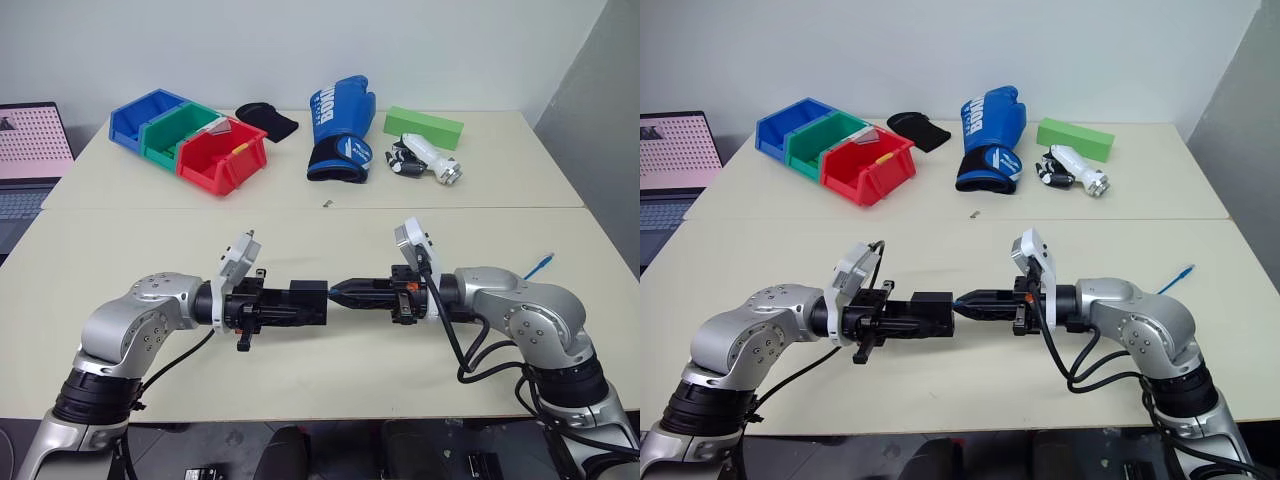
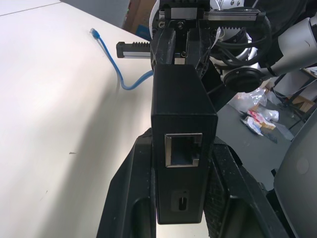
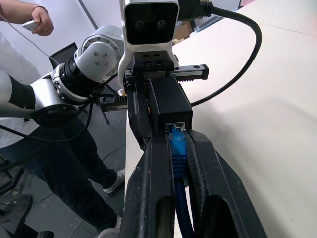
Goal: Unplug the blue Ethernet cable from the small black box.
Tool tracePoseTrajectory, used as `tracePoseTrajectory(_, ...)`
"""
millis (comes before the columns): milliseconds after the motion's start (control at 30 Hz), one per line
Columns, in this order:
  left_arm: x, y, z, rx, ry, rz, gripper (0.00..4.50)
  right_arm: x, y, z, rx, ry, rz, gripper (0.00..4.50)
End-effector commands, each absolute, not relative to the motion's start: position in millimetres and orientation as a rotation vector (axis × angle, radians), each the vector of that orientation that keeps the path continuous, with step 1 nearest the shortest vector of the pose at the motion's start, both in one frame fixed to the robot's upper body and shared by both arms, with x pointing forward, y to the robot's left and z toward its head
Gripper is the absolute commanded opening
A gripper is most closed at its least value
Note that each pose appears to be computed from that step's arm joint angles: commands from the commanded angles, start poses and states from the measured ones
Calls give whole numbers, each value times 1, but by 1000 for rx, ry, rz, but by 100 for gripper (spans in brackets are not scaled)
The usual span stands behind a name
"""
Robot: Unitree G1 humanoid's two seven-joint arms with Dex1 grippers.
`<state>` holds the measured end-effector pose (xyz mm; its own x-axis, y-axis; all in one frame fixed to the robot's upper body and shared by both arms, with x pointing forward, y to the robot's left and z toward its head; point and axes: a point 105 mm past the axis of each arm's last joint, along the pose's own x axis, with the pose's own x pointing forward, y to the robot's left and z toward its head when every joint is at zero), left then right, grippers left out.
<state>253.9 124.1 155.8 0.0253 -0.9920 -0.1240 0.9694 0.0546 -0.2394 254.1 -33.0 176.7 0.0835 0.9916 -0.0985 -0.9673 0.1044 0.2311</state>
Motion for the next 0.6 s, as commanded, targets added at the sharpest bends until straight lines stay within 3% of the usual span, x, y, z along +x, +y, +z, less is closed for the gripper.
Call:
tracePoseTrajectory(33,256,139,171,-91,219,-1472,79,263,-52,174,103,290,1423,7)
tracePoseTrajectory(233,264,156,178,-73,167,-1350,79,285,-86,158,64,325,1297,3)
tracePoseTrajectory(367,265,162,175,-70,160,-1257,79,334,-102,153,-64,167,1008,3)
tracePoseTrajectory(467,268,163,169,-65,178,-1194,79,381,-121,146,-179,73,689,3)
tracePoseTrajectory(600,280,167,161,-28,181,-1083,79,401,-143,116,-273,95,481,3)
